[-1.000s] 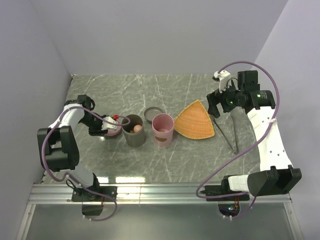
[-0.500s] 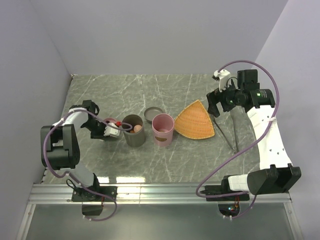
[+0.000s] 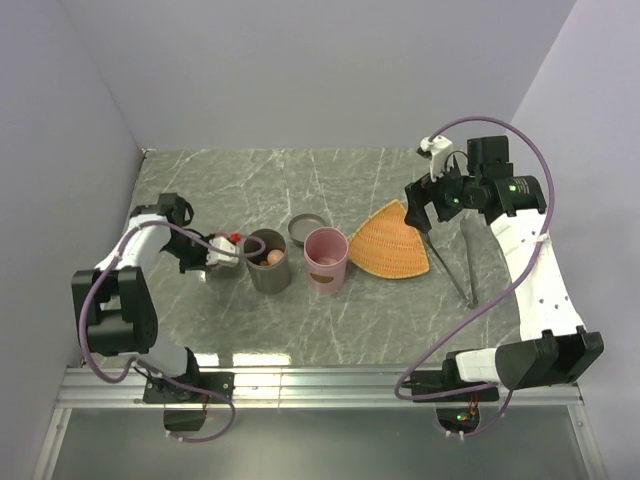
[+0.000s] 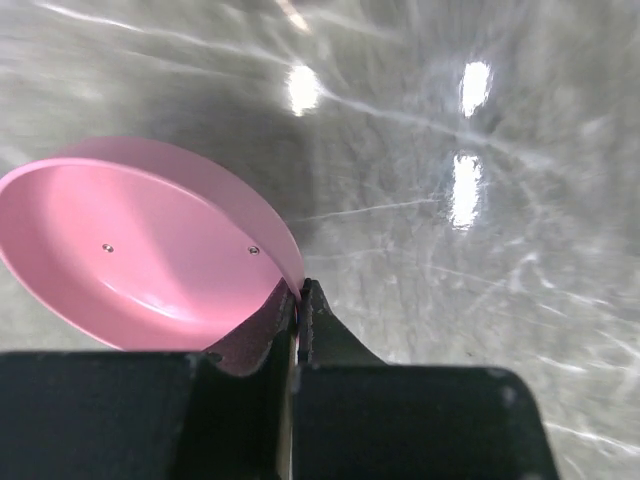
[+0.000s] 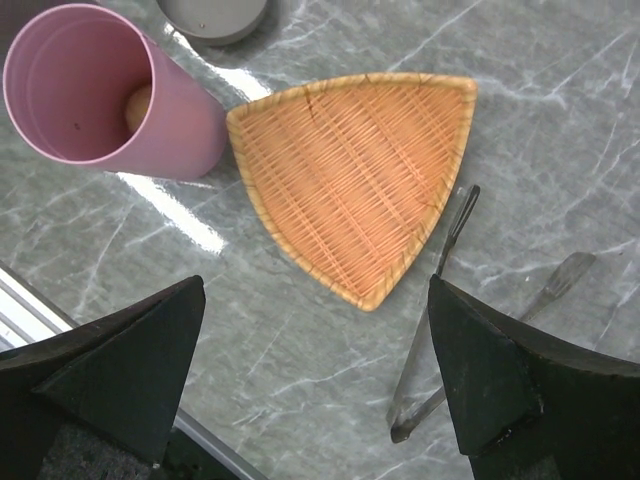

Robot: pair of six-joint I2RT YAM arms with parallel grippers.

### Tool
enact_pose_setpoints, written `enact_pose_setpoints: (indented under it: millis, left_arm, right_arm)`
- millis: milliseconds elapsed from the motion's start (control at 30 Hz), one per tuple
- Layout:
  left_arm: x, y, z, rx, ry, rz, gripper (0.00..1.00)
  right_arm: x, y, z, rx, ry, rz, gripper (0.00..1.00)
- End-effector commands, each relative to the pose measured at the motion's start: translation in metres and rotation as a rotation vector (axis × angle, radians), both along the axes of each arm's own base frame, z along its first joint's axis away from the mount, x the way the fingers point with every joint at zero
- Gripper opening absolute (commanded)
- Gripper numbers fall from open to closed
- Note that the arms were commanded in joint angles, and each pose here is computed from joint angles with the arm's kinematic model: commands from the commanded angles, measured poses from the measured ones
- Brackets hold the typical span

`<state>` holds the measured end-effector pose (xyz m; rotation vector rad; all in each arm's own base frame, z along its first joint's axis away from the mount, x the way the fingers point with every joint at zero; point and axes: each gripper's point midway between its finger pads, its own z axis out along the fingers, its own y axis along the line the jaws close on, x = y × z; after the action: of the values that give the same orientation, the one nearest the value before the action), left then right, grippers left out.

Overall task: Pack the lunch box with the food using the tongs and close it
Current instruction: Pick up the box lid from the center of the board.

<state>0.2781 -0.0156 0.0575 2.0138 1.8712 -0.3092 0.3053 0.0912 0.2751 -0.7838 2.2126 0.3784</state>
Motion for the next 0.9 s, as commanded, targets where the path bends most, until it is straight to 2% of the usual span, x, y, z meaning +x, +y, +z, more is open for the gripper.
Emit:
enact_pose_setpoints:
  millis: [0, 67, 100, 133, 200, 300, 400, 433, 467, 533, 567, 600, 633, 700, 733, 767, 800, 833, 867]
  left_arm:
    - [-0.007, -0.022, 0.065, -0.169, -0.018, 0.049, 0.00]
    - [-0.004, -0.029, 0.100, -0.245, -0.073, 0.058, 0.00]
    - [-0.015, -0.032, 0.111, -0.258, -0.060, 0.056, 0.00]
    - [-0.016, -0.035, 0.121, -0.275, -0.073, 0.049, 0.00]
    - [-0.016, -0.039, 0.145, -0.289, -0.141, 0.034, 0.00]
    - [-0.017, -0.048, 0.169, -0.318, -0.227, -0.005, 0.00]
    - [-0.020, -0.065, 0.184, -0.369, -0.243, -0.033, 0.00]
    - [-0.018, -0.073, 0.195, -0.407, -0.256, -0.038, 0.00]
    - [-0.020, -0.085, 0.207, -0.506, -0.217, 0.000, 0.00]
    - [-0.014, -0.098, 0.229, -0.620, -0.179, 0.035, 0.00]
    - [-0.016, -0.105, 0.237, -0.682, -0.125, 0.074, 0.00]
    - [-0.021, -0.119, 0.256, -0.811, -0.090, 0.056, 0.00]
    - [-0.025, -0.125, 0.269, -0.875, -0.073, 0.051, 0.00]
    - [-0.035, -0.141, 0.306, -1.072, 0.027, 0.040, 0.00]
    - [-0.039, -0.144, 0.318, -1.130, 0.068, 0.028, 0.00]
    - [-0.047, -0.146, 0.328, -1.180, 0.189, 0.063, 0.00]
    - [-0.055, -0.147, 0.338, -1.215, 0.218, 0.031, 0.00]
    - [-0.065, -0.152, 0.348, -1.237, 0.268, 0.005, 0.01]
    - [-0.066, -0.156, 0.351, -1.243, 0.201, -0.042, 0.01]
  right_arm:
    - [0.008, 0.007, 0.032, 0.031, -0.114, 0.021, 0.99]
    - [0.009, 0.007, 0.043, 0.021, -0.189, 0.048, 0.98]
    - [0.008, 0.007, 0.040, 0.013, -0.203, 0.060, 0.98]
    - [0.010, 0.006, 0.050, -0.002, -0.277, 0.084, 0.98]
    - [0.010, 0.008, 0.053, -0.011, -0.326, 0.114, 0.98]
    - [0.005, 0.020, 0.071, -0.009, -0.440, 0.222, 0.98]
    - [-0.007, 0.041, 0.086, -0.034, -0.555, 0.352, 0.98]
    - [-0.012, 0.048, 0.101, -0.047, -0.644, 0.387, 0.97]
    - [-0.011, 0.050, 0.098, -0.064, -0.665, 0.382, 0.97]
    - [-0.023, 0.070, 0.112, -0.024, -0.721, 0.412, 0.96]
    - [-0.028, 0.077, 0.112, 0.002, -0.702, 0.424, 0.95]
    - [-0.036, 0.086, 0.124, 0.050, -0.700, 0.450, 0.93]
    - [-0.041, 0.095, 0.121, 0.120, -0.625, 0.443, 0.91]
    - [-0.049, 0.103, 0.126, 0.197, -0.593, 0.445, 0.88]
    - [-0.050, 0.109, 0.133, 0.233, -0.614, 0.441, 0.88]
    - [-0.051, 0.111, 0.135, 0.237, -0.639, 0.442, 0.88]
    - [-0.050, 0.112, 0.128, 0.231, -0.648, 0.442, 0.88]
    - [-0.052, 0.113, 0.145, 0.229, -0.750, 0.442, 0.88]
    - [-0.052, 0.114, 0.148, 0.227, -0.785, 0.448, 0.88]
